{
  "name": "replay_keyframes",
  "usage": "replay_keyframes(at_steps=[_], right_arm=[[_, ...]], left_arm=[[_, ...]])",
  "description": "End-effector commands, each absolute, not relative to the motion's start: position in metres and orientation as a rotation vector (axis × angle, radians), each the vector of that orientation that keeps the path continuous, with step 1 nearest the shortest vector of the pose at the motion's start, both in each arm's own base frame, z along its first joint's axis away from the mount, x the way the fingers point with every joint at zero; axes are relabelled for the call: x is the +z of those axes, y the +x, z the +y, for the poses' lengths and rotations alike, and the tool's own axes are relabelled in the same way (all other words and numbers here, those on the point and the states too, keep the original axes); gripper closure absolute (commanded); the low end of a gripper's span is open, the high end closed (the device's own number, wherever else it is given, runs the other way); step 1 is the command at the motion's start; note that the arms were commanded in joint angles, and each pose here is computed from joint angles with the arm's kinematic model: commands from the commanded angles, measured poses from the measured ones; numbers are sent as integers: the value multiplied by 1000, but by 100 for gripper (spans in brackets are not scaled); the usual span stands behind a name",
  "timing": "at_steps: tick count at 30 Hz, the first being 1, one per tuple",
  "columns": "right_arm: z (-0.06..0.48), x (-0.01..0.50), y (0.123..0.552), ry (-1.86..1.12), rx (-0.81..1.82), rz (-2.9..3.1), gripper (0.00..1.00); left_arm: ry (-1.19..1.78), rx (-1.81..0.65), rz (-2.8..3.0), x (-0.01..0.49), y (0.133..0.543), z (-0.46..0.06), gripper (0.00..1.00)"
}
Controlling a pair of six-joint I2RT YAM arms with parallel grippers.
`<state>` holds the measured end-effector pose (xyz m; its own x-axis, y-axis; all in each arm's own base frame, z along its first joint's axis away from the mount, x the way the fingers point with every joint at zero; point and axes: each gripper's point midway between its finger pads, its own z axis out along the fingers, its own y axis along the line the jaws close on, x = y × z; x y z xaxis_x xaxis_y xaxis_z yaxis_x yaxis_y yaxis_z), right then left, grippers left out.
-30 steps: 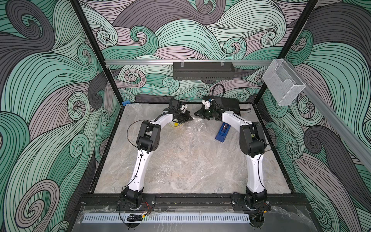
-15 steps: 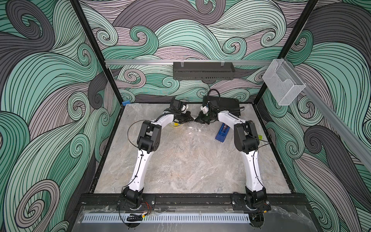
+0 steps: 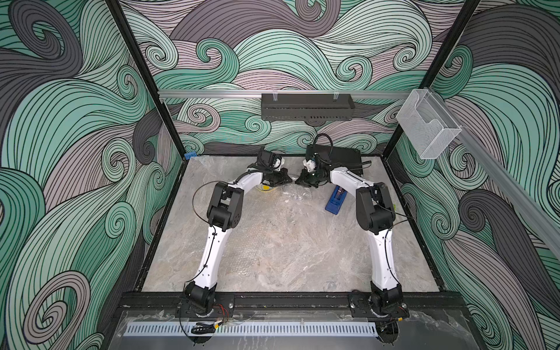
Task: Wrap bowls in bubble wrap
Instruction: Adjust the tape on the bubble wrap.
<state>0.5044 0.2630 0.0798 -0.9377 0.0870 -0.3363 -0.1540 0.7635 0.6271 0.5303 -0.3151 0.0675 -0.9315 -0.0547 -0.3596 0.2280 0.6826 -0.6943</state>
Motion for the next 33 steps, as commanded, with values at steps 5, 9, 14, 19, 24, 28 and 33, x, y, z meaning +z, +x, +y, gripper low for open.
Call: replay_keyframes(at_steps=[5,9,14,19,24,28,33], right_arm=[[286,112,510,-99,1096,2515,95],[290,92,519,-89,1082,2546,95],[283,57,516,-61,1009,2632,95],[274,39,511,-44,963,2678,95],[273,44,511,-51,967,2669,95],[273,48,510,-56,971,2662,95],[275,49,508,-65,981,2662,95]], left_arm=[[132,-1056,2596,53,527,-309,100],[135,-1052,2597,54,526,-307,100],[129,-1052,2596,57,525,-306,100],[135,-1007,2575,71,523,-299,100],[100,-938,2550,95,521,-281,91],[69,-892,2511,118,520,-264,82],[77,-886,2475,139,513,-256,71]])
